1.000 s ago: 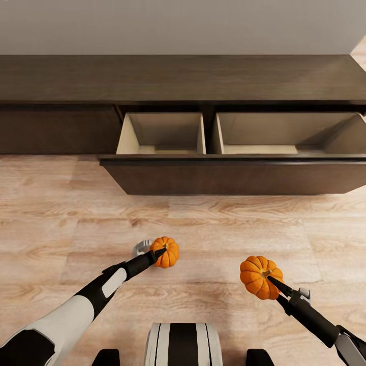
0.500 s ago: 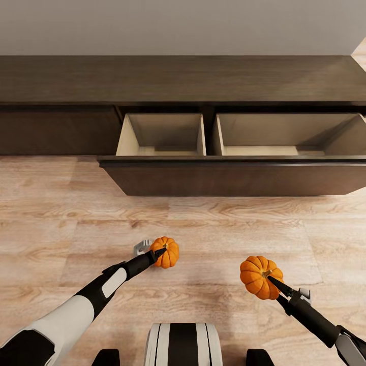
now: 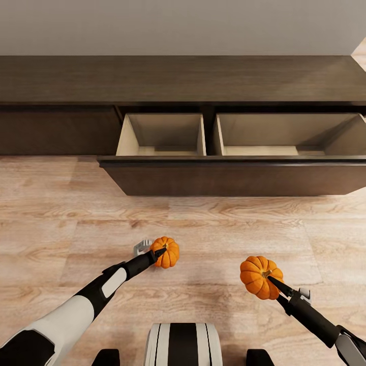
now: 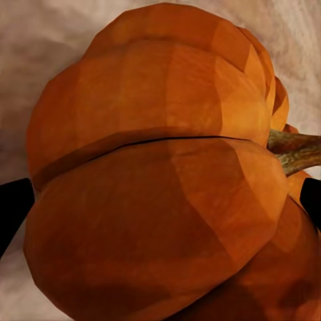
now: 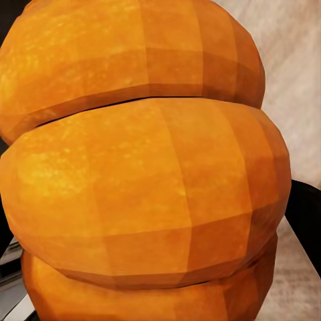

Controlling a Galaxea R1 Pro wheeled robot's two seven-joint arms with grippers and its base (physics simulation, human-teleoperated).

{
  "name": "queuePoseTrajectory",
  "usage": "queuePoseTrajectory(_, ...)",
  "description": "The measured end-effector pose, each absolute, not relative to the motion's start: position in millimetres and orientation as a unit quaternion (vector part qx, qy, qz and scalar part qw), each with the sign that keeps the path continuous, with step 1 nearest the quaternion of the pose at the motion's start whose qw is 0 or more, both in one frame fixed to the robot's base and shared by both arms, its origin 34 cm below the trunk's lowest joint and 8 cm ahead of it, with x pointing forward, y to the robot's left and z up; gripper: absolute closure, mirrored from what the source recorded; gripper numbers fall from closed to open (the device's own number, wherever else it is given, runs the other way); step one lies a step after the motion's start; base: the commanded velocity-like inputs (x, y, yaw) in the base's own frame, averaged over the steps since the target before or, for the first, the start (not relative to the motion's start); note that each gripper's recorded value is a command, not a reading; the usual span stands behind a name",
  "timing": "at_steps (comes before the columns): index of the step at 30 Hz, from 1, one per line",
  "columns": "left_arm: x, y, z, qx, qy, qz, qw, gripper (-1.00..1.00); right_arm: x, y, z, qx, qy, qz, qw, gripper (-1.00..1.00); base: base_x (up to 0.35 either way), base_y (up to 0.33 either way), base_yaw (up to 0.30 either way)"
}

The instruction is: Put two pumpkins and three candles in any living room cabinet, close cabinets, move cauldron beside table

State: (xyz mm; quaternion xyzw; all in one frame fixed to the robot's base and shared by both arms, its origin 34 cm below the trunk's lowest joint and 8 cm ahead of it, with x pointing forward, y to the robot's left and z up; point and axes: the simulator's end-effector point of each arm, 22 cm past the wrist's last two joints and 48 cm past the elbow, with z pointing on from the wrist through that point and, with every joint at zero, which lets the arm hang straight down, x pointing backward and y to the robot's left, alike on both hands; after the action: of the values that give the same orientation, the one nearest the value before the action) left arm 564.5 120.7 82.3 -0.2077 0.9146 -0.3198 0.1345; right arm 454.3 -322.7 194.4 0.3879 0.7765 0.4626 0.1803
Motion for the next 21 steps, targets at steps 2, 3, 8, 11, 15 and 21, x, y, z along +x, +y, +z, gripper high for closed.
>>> queuePoseTrajectory(2,564.6,120.6,82.3,-0.208,0.915,-0.32,0.135,1.0,454.3,-322.7,194.3,0.388,0.777,0.463,0.18,1.0,0.0,0.0,0.0)
queuePoseTrajectory(3,564.6,120.6,82.3,-0.208,0.915,-0.32,0.135,1.0,454.2,-322.7,194.3,0.388,0.777,0.463,0.18,1.0,0.0,0.0,0.0)
queuePoseTrajectory(8,564.5,120.7,82.3,-0.207,0.915,-0.32,0.135,1.0,454.4,-322.7,194.5,0.388,0.776,0.463,0.18,1.0,0.0,0.0,0.0)
queuePoseTrajectory(11,564.6,120.7,82.3,-0.207,0.915,-0.32,0.135,1.0,454.3,-322.7,194.4,0.388,0.777,0.463,0.18,1.0,0.0,0.0,0.0)
queuePoseTrajectory(15,565.0,120.5,82.5,-0.204,0.916,-0.318,0.133,1.0,454.3,-322.8,194.4,0.388,0.777,0.463,0.18,1.0,0.0,0.0,0.0)
queuePoseTrajectory(21,593.6,91.9,113.7,-0.188,0.896,-0.373,0.152,1.0,454.2,-322.7,194.3,0.388,0.776,0.463,0.18,1.0,0.0,0.0,0.0)
